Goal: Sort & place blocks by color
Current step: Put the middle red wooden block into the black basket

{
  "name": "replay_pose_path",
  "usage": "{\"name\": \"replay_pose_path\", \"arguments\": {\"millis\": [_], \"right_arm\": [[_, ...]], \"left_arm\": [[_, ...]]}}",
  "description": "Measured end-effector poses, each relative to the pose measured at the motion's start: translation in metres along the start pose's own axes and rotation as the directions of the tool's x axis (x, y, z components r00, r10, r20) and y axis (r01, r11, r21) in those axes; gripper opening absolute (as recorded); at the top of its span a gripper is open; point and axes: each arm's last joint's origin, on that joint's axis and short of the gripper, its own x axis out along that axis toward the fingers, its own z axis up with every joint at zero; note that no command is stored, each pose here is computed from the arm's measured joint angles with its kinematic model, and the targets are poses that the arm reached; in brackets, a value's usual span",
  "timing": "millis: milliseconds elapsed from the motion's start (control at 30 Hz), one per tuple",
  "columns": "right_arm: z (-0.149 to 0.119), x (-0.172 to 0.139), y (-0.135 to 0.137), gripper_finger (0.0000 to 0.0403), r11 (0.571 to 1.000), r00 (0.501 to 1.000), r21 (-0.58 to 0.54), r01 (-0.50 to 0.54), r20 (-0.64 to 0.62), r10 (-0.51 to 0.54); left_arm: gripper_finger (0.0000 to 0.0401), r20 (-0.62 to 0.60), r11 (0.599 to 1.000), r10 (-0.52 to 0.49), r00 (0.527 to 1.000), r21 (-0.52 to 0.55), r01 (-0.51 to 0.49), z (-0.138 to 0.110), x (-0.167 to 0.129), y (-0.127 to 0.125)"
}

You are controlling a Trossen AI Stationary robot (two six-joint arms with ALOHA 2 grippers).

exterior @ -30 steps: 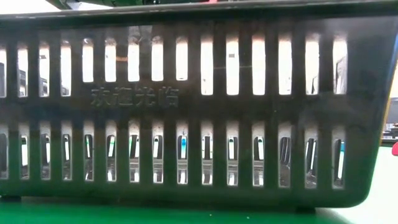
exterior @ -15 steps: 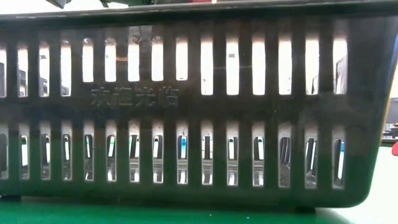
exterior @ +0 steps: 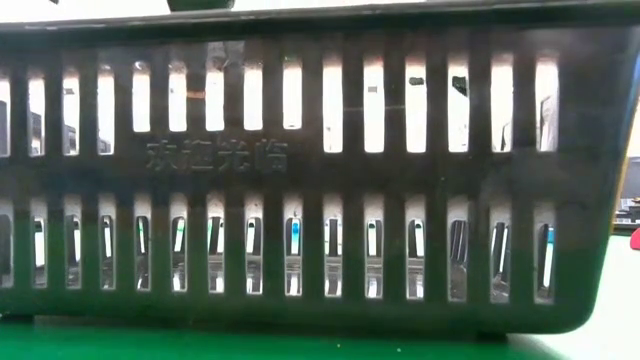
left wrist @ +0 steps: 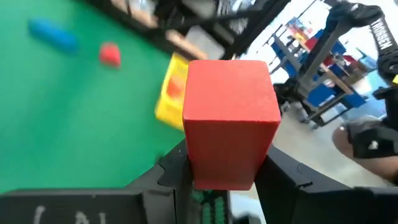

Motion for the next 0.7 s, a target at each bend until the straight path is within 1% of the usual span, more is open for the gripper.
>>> {"name": "replay_pose_path", "arguments": {"millis": [100, 167, 233, 333, 433, 600, 700], "right_arm": [[-0.003, 0.000, 0.002, 0.0270, 1.000, 1.000, -0.005, 0.000, -0.021, 0.000], [-0.004, 0.000, 0.003, 0.0270, 1.000, 1.000, -0.008, -0.005, -0.026, 0.005], [-0.005, 0.000, 0.004, 0.0270, 1.000, 1.000, -0.011, -0.008, -0.027, 0.008], [-0.005, 0.000, 0.004, 0.0270, 1.000, 1.000, -0.011, -0.007, -0.026, 0.007], [-0.005, 0.000, 0.004, 0.0270, 1.000, 1.000, -0.011, -0.008, -0.026, 0.007], [-0.005, 0.000, 0.004, 0.0270, 1.000, 1.000, -0.011, -0.007, -0.026, 0.006], [-0.005, 0.000, 0.004, 0.0270, 1.000, 1.000, -0.011, -0.007, -0.026, 0.006]], "left_arm": [[0.0132, -0.064, 0.995, 0.017, 0.998, -0.094, -0.023, -0.020, 0.008, 0.002], [0.0132, -0.102, 0.987, 0.010, 0.995, -0.160, -0.026, -0.032, 0.013, 0.003], [0.0132, -0.135, 0.975, -0.016, 0.991, -0.223, -0.015, -0.042, 0.019, 0.005], [0.0132, -0.147, 0.962, -0.076, 0.986, -0.272, 0.034, -0.051, 0.026, 0.006], [0.0132, -0.165, 0.957, -0.093, 0.982, -0.288, 0.042, -0.057, 0.029, 0.007], [0.0132, -0.214, 0.960, -0.068, 0.974, -0.281, 0.006, -0.063, 0.028, 0.009], [0.0132, -0.228, 0.962, -0.067, 0.971, -0.272, 0.002, -0.066, 0.027, 0.008]]}}
